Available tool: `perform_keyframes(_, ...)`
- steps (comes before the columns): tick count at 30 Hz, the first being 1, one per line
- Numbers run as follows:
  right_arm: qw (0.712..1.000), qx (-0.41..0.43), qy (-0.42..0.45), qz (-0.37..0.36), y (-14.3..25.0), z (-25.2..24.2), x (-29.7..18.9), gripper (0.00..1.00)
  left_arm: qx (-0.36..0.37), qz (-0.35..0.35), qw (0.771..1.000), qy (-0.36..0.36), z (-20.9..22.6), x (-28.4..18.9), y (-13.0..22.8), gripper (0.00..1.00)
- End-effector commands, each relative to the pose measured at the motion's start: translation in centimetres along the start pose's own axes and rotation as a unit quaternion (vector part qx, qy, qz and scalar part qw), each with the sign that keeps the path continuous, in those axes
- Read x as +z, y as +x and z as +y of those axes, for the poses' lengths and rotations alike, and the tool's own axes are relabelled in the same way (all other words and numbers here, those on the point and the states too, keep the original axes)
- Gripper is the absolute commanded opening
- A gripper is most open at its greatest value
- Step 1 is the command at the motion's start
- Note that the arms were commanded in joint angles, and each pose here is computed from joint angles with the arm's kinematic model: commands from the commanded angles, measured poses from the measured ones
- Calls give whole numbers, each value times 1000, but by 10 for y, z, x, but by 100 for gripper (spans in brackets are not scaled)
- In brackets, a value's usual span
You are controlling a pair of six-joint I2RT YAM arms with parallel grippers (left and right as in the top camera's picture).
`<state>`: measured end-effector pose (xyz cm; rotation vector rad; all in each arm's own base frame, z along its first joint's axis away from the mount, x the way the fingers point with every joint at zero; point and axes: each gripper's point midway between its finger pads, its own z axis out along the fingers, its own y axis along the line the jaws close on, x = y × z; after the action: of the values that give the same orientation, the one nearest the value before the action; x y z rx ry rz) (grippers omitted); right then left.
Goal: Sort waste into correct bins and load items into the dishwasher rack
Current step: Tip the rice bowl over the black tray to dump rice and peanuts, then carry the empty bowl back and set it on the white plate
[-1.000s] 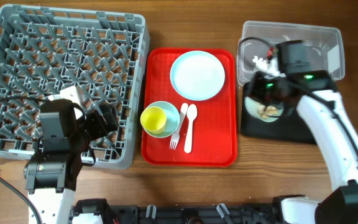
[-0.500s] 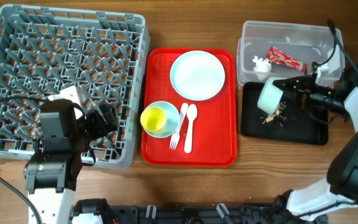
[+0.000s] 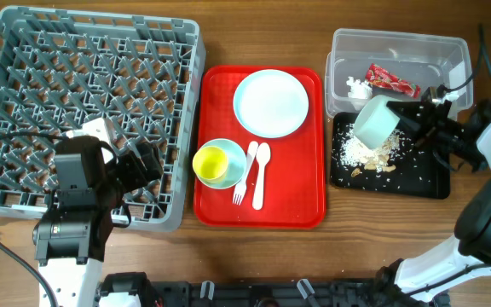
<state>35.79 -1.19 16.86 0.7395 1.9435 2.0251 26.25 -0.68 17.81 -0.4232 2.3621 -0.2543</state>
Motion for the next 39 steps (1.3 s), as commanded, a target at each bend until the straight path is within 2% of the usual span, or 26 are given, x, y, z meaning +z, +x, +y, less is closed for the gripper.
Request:
perform_keyframes(1,999,13,-32,3,-1,5,-3,4,-2,-10,1000,3,-3,-4,-7,100)
perform_keyframes(3,1000,12,22,-7,-4,-14,-2,4,-2,-10,1000,3,-3,-4,-8,100)
perform_keyframes(4,994,23,108,-22,-7,-44,-5,4,-2,-10,1000,3,-3,-4,-8,100)
perform_keyframes(5,977,51,202,-36,-6,-76,-15,4,-2,-10,1000,3,-3,-4,-8,100)
perform_keyframes(6,957,39,287,-31,1,-101,-29,4,-2,-10,1000,3,-3,-4,-8,100)
perform_keyframes(10,963,-60,264,-6,8,-79,-23,4,-2,-10,1000,3,-3,-4,-7,100)
perform_keyframes(14,957,-201,208,14,25,-31,-12,4,-2,-10,1000,3,-3,-4,-8,100)
perform_keyframes(20,906,-366,204,63,58,3,13,4,-2,-10,1000,3,-3,-4,-8,100)
perform_keyframes(21,912,-363,179,64,62,11,18,4,-2,-10,1000,3,-3,-4,-7,100)
perform_keyframes(23,960,-256,109,37,60,35,24,4,-2,-10,1000,3,-3,-4,-8,100)
perform_keyframes(25,990,-120,70,17,52,53,23,4,-2,-10,1000,3,-3,-4,-8,100)
perform_keyframes(26,996,-71,60,15,50,58,23,4,-2,-10,1000,3,-3,-4,-8,100)
perform_keyframes(29,998,0,-19,54,59,89,20,4,-2,-10,1000,3,-3,-4,-7,100)
perform_keyframes(35,995,-89,-24,31,41,98,7,4,-2,-10,1000,3,-3,-4,-8,100)
perform_keyframes(37,985,-170,-25,33,40,100,9,4,-2,-11,1000,3,-3,-4,-8,100)
perform_keyframes(38,975,-219,-23,35,42,99,13,8,-2,-11,1000,3,-3,-4,-8,100)
perform_keyframes(39,974,-224,-9,36,41,94,20,8,-2,-11,1000,3,-3,-4,-8,100)
